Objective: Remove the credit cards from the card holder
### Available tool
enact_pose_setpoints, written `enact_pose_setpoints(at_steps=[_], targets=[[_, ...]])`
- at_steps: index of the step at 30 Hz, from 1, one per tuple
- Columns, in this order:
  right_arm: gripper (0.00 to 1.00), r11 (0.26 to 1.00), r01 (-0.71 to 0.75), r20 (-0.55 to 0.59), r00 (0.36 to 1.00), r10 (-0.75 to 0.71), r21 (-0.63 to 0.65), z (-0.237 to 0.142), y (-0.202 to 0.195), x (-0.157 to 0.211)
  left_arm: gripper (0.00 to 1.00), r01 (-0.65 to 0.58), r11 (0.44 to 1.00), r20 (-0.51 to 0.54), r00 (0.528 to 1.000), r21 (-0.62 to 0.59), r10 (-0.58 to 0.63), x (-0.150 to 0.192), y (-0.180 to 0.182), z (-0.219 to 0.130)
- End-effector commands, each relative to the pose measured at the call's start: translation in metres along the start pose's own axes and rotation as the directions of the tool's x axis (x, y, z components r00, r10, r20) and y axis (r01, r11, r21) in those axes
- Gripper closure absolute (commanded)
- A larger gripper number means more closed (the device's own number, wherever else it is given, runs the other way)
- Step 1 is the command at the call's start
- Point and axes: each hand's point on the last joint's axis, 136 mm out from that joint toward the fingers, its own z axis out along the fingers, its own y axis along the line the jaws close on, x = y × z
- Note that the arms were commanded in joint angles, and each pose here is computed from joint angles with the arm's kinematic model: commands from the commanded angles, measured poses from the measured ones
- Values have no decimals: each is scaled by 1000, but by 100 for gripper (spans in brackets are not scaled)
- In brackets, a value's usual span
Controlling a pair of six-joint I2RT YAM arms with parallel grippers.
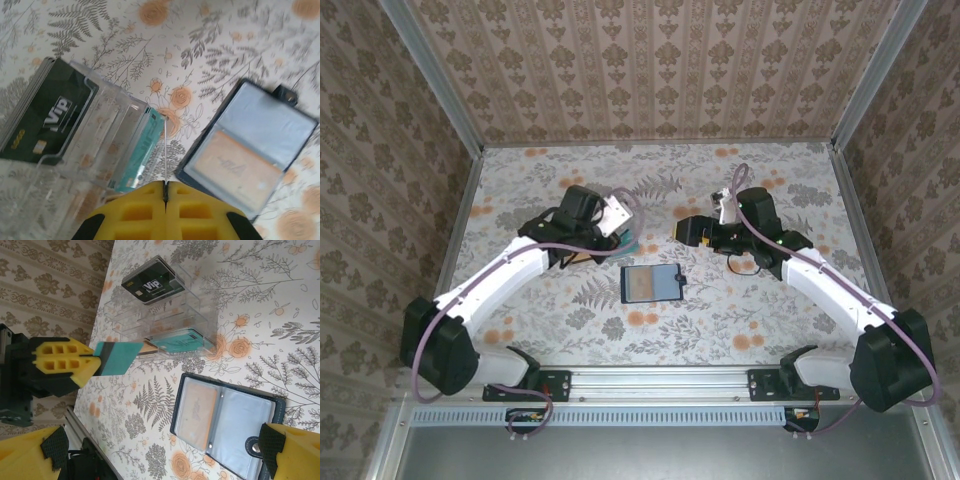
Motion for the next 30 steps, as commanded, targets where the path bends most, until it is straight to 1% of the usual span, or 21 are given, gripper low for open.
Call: enact_pose_setpoints(at_steps=[1, 4, 7, 9, 14, 18, 30], targets=[[0, 999, 18, 23, 1000, -19, 34, -9, -5, -1, 100, -238, 971, -123, 965, -36, 232, 10, 11, 10], [0, 999, 15, 34, 999, -17, 43, -12, -7, -3, 100, -267, 964, -194, 946, -19, 258, 16, 16, 26], [0, 999, 12, 42, 999, -15, 50, -14, -8, -2, 100, -302, 953, -222, 930, 0, 294, 19, 15, 41], [0, 998, 9, 47, 999, -11, 57, -16, -10, -2, 100, -318, 948, -222, 925, -6, 309, 18, 15, 48], [0, 997, -2, 59, 998, -2, 71, -20, -13, 1, 100, -350, 936, -209, 914, 23, 347, 16, 5, 61], [0, 997, -8, 65, 998, 3, 74, -22, -14, 3, 100, -373, 927, -228, 901, 26, 369, 21, 5, 69], [0, 997, -18, 58, 998, 14, 70, -21, -15, 6, 100, -388, 922, -250, 894, -13, 373, 28, 14, 83]])
